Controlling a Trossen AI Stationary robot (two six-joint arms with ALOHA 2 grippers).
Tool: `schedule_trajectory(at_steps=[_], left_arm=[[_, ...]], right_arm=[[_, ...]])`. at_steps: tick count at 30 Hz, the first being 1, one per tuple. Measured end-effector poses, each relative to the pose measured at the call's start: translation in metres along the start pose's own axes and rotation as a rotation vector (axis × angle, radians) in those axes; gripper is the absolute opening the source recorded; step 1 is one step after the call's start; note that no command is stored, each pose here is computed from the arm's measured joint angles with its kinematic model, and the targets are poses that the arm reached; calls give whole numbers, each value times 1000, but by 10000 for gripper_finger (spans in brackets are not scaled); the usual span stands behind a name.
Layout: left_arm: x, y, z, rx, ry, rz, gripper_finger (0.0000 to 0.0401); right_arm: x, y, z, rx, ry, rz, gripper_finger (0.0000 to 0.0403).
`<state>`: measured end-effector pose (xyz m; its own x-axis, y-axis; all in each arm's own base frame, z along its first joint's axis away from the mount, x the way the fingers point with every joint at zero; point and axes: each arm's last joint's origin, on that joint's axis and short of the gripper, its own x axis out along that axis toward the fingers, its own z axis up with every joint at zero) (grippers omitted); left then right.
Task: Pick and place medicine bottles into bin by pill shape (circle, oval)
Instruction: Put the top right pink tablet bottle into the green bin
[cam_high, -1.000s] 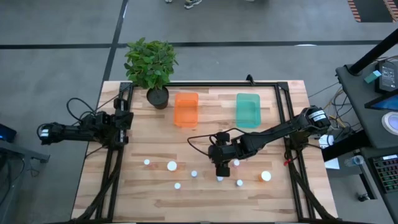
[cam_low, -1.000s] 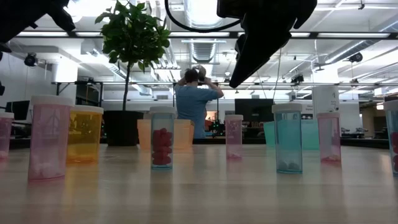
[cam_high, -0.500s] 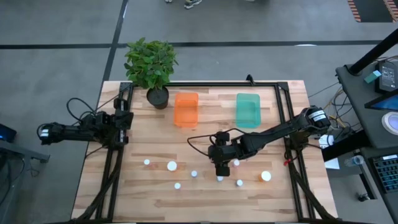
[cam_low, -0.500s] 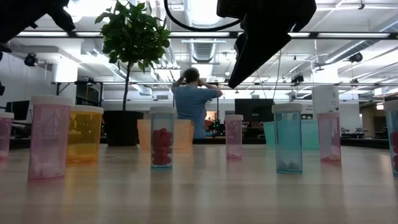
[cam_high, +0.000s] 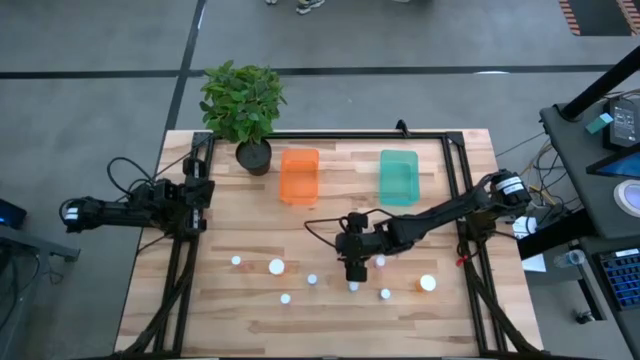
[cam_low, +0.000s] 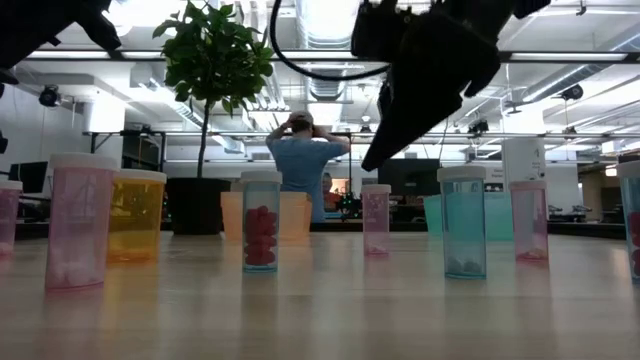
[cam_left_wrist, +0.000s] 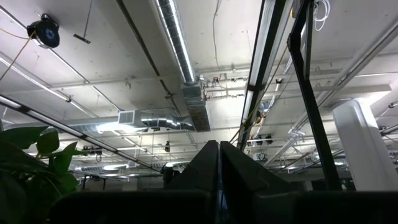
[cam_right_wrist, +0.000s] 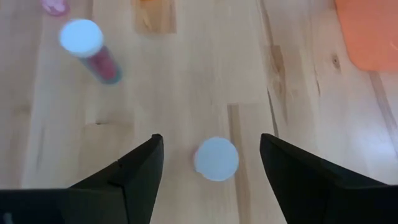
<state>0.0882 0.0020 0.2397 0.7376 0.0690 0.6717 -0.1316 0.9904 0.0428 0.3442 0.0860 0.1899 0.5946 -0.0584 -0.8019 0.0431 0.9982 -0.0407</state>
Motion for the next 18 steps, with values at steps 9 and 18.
schedule_trajectory(at_steps=[9,18], left_arm=[[0,0,0,5,0,0,0],[0,0,0,26,0,0,0]], right_arm=[[11,-6,-14,16,-20,-1,250],[17,-7,-24,28,-60,11,247]])
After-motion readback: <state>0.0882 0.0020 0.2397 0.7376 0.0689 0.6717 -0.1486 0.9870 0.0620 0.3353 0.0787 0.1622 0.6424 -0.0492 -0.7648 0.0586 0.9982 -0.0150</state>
